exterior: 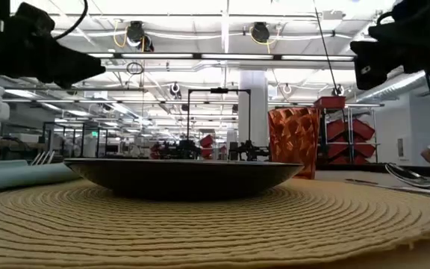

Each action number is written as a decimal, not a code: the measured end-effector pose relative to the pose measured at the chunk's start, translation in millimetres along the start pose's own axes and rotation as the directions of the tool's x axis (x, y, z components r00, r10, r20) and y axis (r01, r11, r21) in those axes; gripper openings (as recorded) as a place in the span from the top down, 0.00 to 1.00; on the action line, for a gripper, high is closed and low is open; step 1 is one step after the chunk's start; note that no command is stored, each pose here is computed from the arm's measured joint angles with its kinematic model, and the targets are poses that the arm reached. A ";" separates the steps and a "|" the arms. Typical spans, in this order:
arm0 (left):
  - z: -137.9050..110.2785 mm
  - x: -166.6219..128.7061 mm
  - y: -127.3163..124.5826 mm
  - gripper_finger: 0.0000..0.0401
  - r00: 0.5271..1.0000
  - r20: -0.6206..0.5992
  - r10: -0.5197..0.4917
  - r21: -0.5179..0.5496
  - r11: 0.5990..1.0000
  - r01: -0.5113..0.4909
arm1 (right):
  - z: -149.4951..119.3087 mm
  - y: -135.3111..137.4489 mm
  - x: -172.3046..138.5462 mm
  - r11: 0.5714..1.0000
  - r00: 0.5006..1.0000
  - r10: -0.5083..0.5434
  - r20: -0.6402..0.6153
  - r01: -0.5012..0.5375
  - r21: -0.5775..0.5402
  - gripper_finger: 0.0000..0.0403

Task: Set table place
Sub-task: Return to Home Position

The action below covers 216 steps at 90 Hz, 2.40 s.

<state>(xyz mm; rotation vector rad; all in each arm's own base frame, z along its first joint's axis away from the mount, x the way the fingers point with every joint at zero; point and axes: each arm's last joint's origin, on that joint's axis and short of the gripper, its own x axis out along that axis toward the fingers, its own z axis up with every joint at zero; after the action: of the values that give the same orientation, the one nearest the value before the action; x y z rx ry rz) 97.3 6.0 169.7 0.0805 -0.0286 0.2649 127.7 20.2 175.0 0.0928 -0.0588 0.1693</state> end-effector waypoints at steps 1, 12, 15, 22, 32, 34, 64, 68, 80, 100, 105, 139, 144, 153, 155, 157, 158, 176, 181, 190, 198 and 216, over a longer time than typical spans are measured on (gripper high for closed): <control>0.2 -0.1 0.3 0.54 1.000 0.002 0.009 0.000 1.000 -0.009 | 0.1 -0.5 0.0 1.000 1.000 -0.010 0.001 0.010 -0.003 0.66; 1.8 -0.7 1.9 0.54 0.999 0.017 0.052 -0.006 0.999 -0.051 | 0.9 -4.7 -0.4 0.998 0.998 -0.068 0.010 0.068 -0.007 0.66; 2.3 -1.1 2.0 0.54 0.998 0.023 0.052 -0.008 0.999 -0.052 | 1.7 -5.1 -0.7 0.997 0.997 -0.071 0.017 0.071 -0.001 0.66; 3.1 -1.2 2.1 0.54 0.998 0.031 0.053 -0.014 0.999 -0.052 | 4.7 -4.6 -2.4 0.998 0.997 -0.064 0.044 0.064 -0.001 0.66; 2.9 -1.2 2.1 0.54 0.998 0.029 0.052 -0.015 0.999 -0.052 | 8.7 -3.6 -6.5 0.998 0.995 -0.055 0.078 0.056 -0.018 0.66; 2.9 -1.2 2.0 0.54 0.998 0.029 0.052 -0.018 0.999 -0.051 | 9.2 -3.5 -7.5 0.998 0.995 -0.054 0.082 0.056 -0.021 0.66; 2.3 -1.2 2.0 0.54 0.998 0.024 0.051 -0.008 0.999 -0.051 | 7.1 -3.1 -22.5 0.998 0.997 -0.057 0.055 0.058 -0.011 0.66; 2.6 -1.2 2.0 0.54 0.998 0.027 0.052 -0.009 0.999 -0.052 | 7.1 -3.0 -24.2 0.998 0.997 -0.057 0.056 0.057 -0.010 0.66; 2.7 -1.2 2.1 0.54 0.998 0.028 0.053 -0.009 0.999 -0.053 | 6.8 -2.9 -28.6 0.998 0.997 -0.056 0.059 0.058 -0.022 0.66; 2.5 -1.2 2.3 0.54 0.998 0.026 0.061 -0.011 0.998 -0.061 | -1.7 -3.5 -32.8 0.998 0.998 -0.064 -0.019 0.064 0.008 0.66; 2.1 -1.2 2.3 0.54 0.998 0.022 0.061 -0.009 0.998 -0.061 | -3.0 -3.6 -32.7 0.998 0.997 -0.064 -0.033 0.065 0.014 0.66; 1.1 -0.5 1.5 0.54 0.999 0.011 0.042 -0.032 0.999 -0.041 | -4.8 0.6 -31.5 0.999 0.998 -0.007 -0.055 0.005 -0.046 0.66; 0.1 0.0 1.1 0.54 0.999 -0.001 0.039 -0.028 0.999 -0.039 | -4.8 0.6 -31.5 0.999 0.998 -0.007 -0.055 0.005 -0.047 0.66; 0.5 0.0 1.2 0.54 0.999 0.004 0.039 -0.030 0.999 -0.038 | -4.8 0.6 -31.5 0.999 0.998 -0.007 -0.055 0.004 -0.047 0.66; 0.4 0.0 1.2 0.54 0.999 0.004 0.039 -0.030 0.999 -0.038 | -4.8 0.6 -31.5 0.999 0.998 -0.007 -0.055 0.005 -0.047 0.66; 0.3 0.0 1.1 0.54 0.999 0.003 0.038 -0.030 0.999 -0.038 | -4.8 0.6 -31.5 0.999 0.998 -0.007 -0.055 0.004 -0.047 0.66; 0.3 0.0 1.1 0.54 0.999 0.003 0.038 -0.030 0.999 -0.038 | -4.8 0.6 -31.5 0.999 0.998 -0.007 -0.055 0.004 -0.047 0.66; 0.3 0.0 1.0 0.54 0.999 0.003 0.035 -0.030 0.999 -0.035 | -4.8 0.6 -31.5 0.999 0.998 -0.007 -0.055 0.004 -0.047 0.66; 0.3 0.0 1.0 0.54 0.999 0.003 0.035 -0.030 0.999 -0.035 | -4.7 0.6 -31.5 0.999 0.998 -0.007 -0.055 0.004 -0.047 0.66; 0.3 0.1 1.0 0.54 0.999 0.003 0.035 -0.030 0.999 -0.034 | -4.7 0.6 -31.5 0.999 0.998 -0.007 -0.055 0.004 -0.047 0.66; 0.3 0.1 1.0 0.54 0.999 0.003 0.035 -0.030 0.999 -0.034 | -4.7 0.6 -31.5 0.999 0.998 -0.007 -0.055 0.004 -0.047 0.66; 0.3 0.1 1.0 0.54 0.999 0.003 0.034 -0.030 0.999 -0.034 | -4.8 0.6 -31.5 0.999 0.998 -0.007 -0.055 0.004 -0.047 0.66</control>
<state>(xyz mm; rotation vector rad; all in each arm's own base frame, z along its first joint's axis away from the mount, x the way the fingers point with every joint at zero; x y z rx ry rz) 97.1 7.0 170.1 0.0510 -0.0370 0.2984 96.8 16.1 168.2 0.0410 -0.0075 0.1650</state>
